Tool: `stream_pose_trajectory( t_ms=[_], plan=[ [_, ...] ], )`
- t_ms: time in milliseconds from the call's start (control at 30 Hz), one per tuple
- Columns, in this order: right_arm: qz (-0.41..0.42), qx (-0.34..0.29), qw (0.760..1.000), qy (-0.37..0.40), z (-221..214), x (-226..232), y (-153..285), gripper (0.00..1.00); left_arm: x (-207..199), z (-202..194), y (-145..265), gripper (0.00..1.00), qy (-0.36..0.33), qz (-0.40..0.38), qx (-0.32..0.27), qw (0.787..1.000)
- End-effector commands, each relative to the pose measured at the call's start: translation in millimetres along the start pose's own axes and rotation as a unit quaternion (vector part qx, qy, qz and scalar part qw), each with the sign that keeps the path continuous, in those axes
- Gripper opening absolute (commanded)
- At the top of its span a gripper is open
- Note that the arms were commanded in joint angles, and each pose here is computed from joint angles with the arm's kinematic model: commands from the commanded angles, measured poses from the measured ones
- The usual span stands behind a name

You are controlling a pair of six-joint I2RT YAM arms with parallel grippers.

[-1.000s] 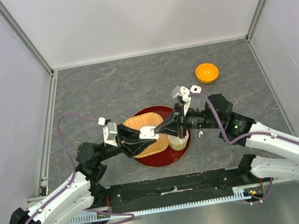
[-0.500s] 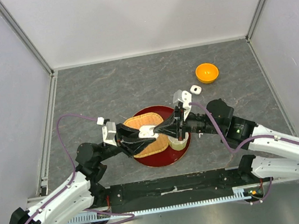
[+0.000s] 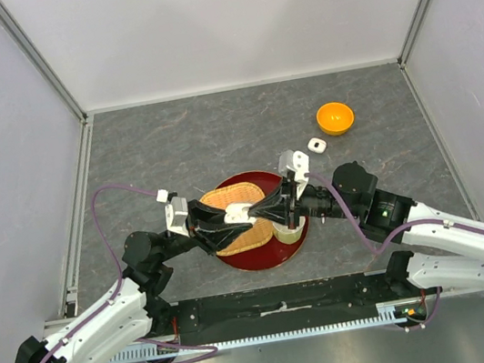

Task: Insert the wireless bluetooth earbuds into the charging case
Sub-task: Place the earbud in the charging case.

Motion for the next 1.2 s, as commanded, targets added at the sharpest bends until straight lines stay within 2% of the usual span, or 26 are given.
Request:
stream_pose_trajectory(
  t_ms=[0, 167, 267, 467, 767, 933, 1167],
  plan=[
    [0.005, 0.082, 0.997, -0.007, -47.9, 0.3, 1.1, 0.08, -25.7, 47.4, -5.1, 0.02, -0.053, -0.047, -0.079, 0.994],
    [0.016, 0.092, 0.995, -0.018, -50.7, 5.0, 2.3, 0.13, -23.8, 46.8, -4.7, 0.02, -0.051, -0.041, -0.079, 0.995],
    [0.024, 0.092, 0.995, -0.022, -49.3, 8.4, 2.1, 0.23, -23.5, 45.5, -4.5, 0.02, -0.049, -0.040, -0.077, 0.995],
    [0.012, 0.074, 0.997, -0.017, -35.3, 5.6, 4.9, 0.34, -23.8, 40.7, -3.9, 0.02, -0.048, -0.042, -0.063, 0.996],
    [-0.027, 0.033, 0.999, -0.012, -10.4, -2.1, 15.4, 0.46, -22.2, 34.5, -1.9, 0.02, -0.047, -0.036, -0.049, 0.997],
    [-0.054, 0.011, 0.998, -0.011, 1.6, -8.7, 21.0, 0.48, -20.8, 30.3, -0.8, 0.02, -0.045, -0.033, -0.042, 0.998],
    [-0.095, -0.041, 0.994, -0.020, 29.1, -17.5, 32.0, 0.62, -12.6, 22.9, 0.7, 0.02, -0.050, -0.015, -0.029, 0.998]
  ],
)
Point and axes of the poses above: each gripper's point midway between its finger pads, its own y axis back along the fingers, its own x axis along the line the jaws close on, z = x × y, the point moved 1 cm from there along y, back along the fingers, and after that the axes turned 4 degrees about y, right-handed, at the moved point
